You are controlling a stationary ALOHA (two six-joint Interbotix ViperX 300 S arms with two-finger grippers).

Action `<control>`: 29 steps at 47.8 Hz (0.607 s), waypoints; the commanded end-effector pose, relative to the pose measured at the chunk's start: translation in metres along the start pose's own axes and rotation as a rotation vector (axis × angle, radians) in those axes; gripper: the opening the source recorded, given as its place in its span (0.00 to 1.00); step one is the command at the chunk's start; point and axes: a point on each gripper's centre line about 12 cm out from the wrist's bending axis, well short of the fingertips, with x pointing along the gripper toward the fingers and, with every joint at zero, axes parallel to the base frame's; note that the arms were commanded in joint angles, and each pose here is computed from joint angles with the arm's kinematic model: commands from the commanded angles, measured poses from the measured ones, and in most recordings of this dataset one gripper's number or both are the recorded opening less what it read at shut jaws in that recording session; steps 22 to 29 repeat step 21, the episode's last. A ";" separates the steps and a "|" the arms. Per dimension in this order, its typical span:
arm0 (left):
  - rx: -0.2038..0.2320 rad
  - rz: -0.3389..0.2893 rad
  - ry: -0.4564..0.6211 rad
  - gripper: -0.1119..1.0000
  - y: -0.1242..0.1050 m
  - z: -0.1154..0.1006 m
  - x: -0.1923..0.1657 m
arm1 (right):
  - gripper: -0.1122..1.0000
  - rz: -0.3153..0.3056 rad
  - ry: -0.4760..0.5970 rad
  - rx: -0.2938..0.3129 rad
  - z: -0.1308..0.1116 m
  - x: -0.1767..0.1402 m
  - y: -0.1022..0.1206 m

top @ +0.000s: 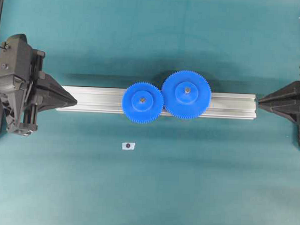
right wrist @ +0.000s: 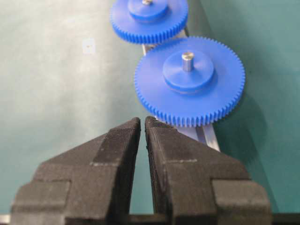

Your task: Find the location of the shaft and insert the small gear.

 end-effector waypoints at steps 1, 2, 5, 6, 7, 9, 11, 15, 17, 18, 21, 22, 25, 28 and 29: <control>0.005 -0.007 -0.050 0.11 -0.002 0.017 -0.005 | 0.28 0.000 -0.020 0.006 0.007 0.000 0.001; 0.005 -0.007 -0.055 0.11 -0.002 0.017 -0.006 | 0.28 -0.001 -0.017 0.006 0.007 0.000 0.001; 0.005 -0.007 -0.055 0.11 -0.002 0.017 -0.006 | 0.28 -0.001 -0.019 0.006 0.007 0.000 0.000; 0.005 -0.008 -0.059 0.11 -0.002 0.018 -0.007 | 0.28 -0.001 -0.016 0.006 0.006 0.000 0.000; 0.005 -0.008 -0.061 0.11 -0.002 0.018 -0.007 | 0.28 -0.001 -0.016 0.006 0.006 0.000 0.000; 0.005 -0.008 -0.061 0.11 -0.002 0.018 -0.007 | 0.28 -0.001 -0.014 0.006 0.006 0.000 0.000; 0.005 -0.008 -0.058 0.11 -0.002 0.017 -0.007 | 0.28 -0.001 -0.016 0.006 0.006 0.000 0.000; 0.005 -0.007 -0.053 0.11 -0.002 0.016 -0.006 | 0.28 -0.001 -0.016 0.006 0.006 0.000 0.000; 0.005 -0.007 -0.050 0.11 -0.002 0.015 -0.006 | 0.28 -0.001 -0.016 0.006 0.006 0.000 0.000; 0.005 -0.007 -0.050 0.11 -0.002 0.015 -0.006 | 0.28 -0.001 -0.014 0.006 0.006 0.000 0.000; 0.005 -0.007 -0.050 0.11 -0.002 0.015 -0.006 | 0.28 -0.001 -0.017 0.006 0.007 0.000 0.001; 0.005 -0.007 -0.050 0.11 -0.002 0.015 -0.006 | 0.28 -0.001 -0.017 0.006 0.007 0.000 0.001; 0.005 -0.007 -0.050 0.11 -0.002 0.015 -0.006 | 0.28 -0.001 -0.017 0.006 0.007 0.000 0.001; 0.005 -0.007 -0.050 0.11 -0.002 0.015 -0.006 | 0.28 -0.001 -0.017 0.006 0.007 0.000 0.001; 0.005 -0.007 -0.050 0.11 -0.002 0.015 -0.006 | 0.28 -0.001 -0.017 0.006 0.007 0.000 0.001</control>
